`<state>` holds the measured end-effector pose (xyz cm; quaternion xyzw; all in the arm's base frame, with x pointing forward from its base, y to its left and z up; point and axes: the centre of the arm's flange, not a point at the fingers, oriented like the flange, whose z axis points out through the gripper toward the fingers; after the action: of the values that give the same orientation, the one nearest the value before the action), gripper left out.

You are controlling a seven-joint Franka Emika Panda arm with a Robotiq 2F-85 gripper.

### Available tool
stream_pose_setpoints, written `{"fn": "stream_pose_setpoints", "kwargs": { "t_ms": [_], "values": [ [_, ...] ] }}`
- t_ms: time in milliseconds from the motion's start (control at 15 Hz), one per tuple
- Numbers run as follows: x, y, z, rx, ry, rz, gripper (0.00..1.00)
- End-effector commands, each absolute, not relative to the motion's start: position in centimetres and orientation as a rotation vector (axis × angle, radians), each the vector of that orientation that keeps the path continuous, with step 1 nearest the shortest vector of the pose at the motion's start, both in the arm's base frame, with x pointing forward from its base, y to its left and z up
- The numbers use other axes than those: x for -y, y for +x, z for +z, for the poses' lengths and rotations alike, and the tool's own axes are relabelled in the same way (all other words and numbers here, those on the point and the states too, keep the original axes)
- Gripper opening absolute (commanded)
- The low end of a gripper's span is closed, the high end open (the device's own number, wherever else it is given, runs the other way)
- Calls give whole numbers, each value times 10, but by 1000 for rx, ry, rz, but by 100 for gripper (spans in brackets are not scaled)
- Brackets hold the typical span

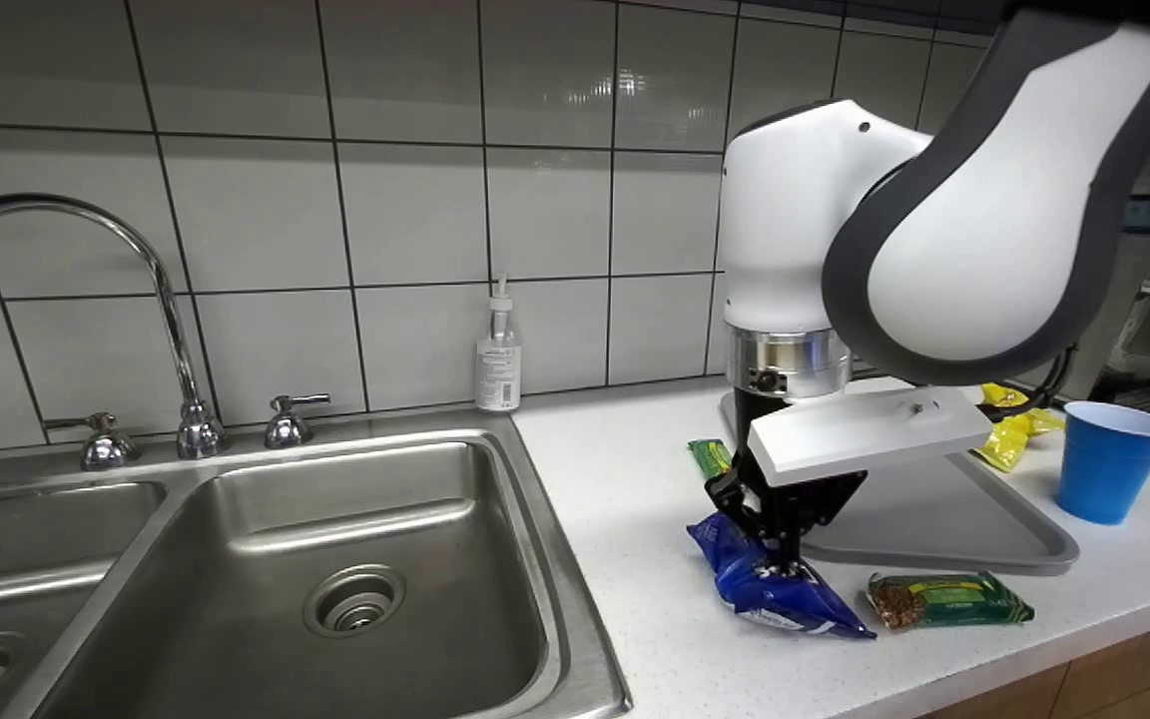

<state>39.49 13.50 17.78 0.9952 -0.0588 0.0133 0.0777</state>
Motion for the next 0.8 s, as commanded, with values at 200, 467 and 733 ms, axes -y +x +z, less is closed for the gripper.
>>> {"fn": "stream_pose_setpoints", "kwargs": {
  "t_ms": [200, 467, 733],
  "values": [
    [-137, 393, 182, 187, 2979, 82, 0],
    [-135, 393, 197, 188, 2997, 130, 0],
    [-133, 398, 217, 205, 3012, 195, 0]
  ]
}}
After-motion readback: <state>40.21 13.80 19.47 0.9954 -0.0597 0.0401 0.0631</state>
